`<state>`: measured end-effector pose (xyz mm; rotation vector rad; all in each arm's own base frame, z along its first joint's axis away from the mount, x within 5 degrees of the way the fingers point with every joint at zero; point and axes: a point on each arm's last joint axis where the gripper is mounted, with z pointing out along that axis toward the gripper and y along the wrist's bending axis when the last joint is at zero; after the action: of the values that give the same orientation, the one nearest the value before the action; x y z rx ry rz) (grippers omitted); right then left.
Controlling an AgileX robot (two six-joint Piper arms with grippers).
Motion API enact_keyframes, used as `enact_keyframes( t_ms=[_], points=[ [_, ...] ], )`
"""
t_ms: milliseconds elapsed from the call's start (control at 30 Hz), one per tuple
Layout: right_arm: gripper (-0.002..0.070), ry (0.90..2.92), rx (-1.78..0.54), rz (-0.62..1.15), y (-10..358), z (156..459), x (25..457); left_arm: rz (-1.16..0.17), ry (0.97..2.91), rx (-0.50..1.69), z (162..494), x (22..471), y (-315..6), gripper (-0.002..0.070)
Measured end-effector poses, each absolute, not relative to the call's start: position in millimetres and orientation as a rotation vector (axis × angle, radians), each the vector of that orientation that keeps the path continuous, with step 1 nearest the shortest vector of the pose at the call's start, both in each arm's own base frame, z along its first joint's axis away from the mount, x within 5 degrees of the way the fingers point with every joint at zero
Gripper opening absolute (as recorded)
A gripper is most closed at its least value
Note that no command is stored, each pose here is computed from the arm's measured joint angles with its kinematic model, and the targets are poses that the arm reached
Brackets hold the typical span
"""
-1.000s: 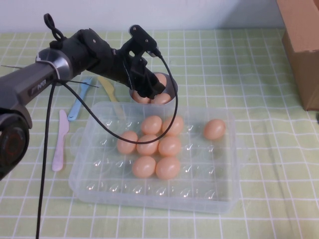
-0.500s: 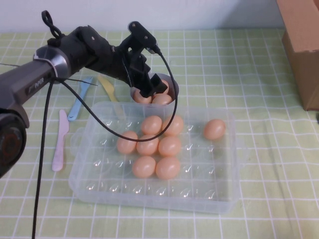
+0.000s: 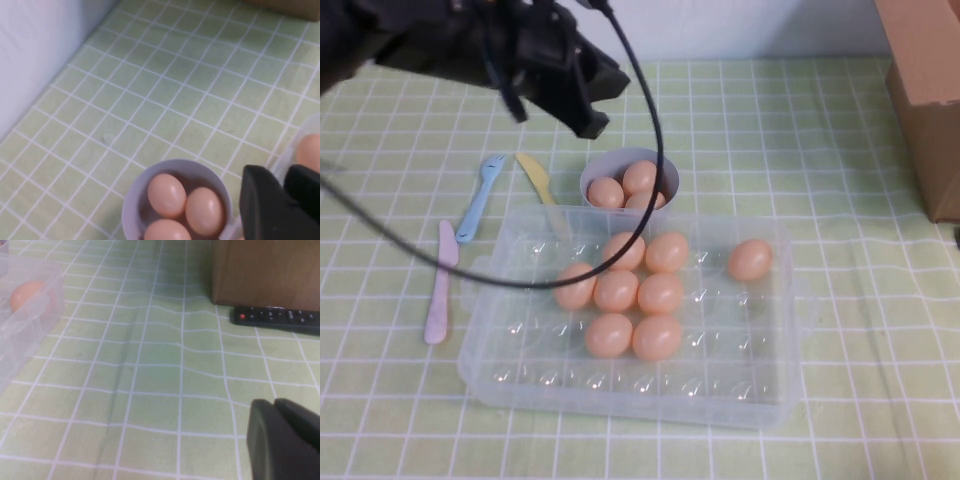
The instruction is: Take an egg out of the egg box
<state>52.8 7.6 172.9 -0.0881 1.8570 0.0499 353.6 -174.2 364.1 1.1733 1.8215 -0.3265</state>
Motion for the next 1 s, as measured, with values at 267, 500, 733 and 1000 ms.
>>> enact_keyframes(
  t_ms=[267, 500, 733, 1000],
  points=[
    [-0.0017, 1.857, -0.088, 0.05, 8, 173, 53, -0.299, 1.779, 0.972, 382, 258, -131, 0.0001],
    [-0.0017, 1.857, -0.088, 0.05, 8, 173, 53, -0.236, 1.667, 0.731, 375, 178, -89, -0.0001],
    [-0.0017, 1.857, -0.088, 0.05, 8, 173, 53, -0.205, 1.62, 0.6, 335, 128, -61, -0.0002],
    [-0.0017, 1.857, -0.088, 0.05, 8, 173, 53, -0.187, 1.65, 0.548, 301, 116, -53, -0.0002]
  ],
)
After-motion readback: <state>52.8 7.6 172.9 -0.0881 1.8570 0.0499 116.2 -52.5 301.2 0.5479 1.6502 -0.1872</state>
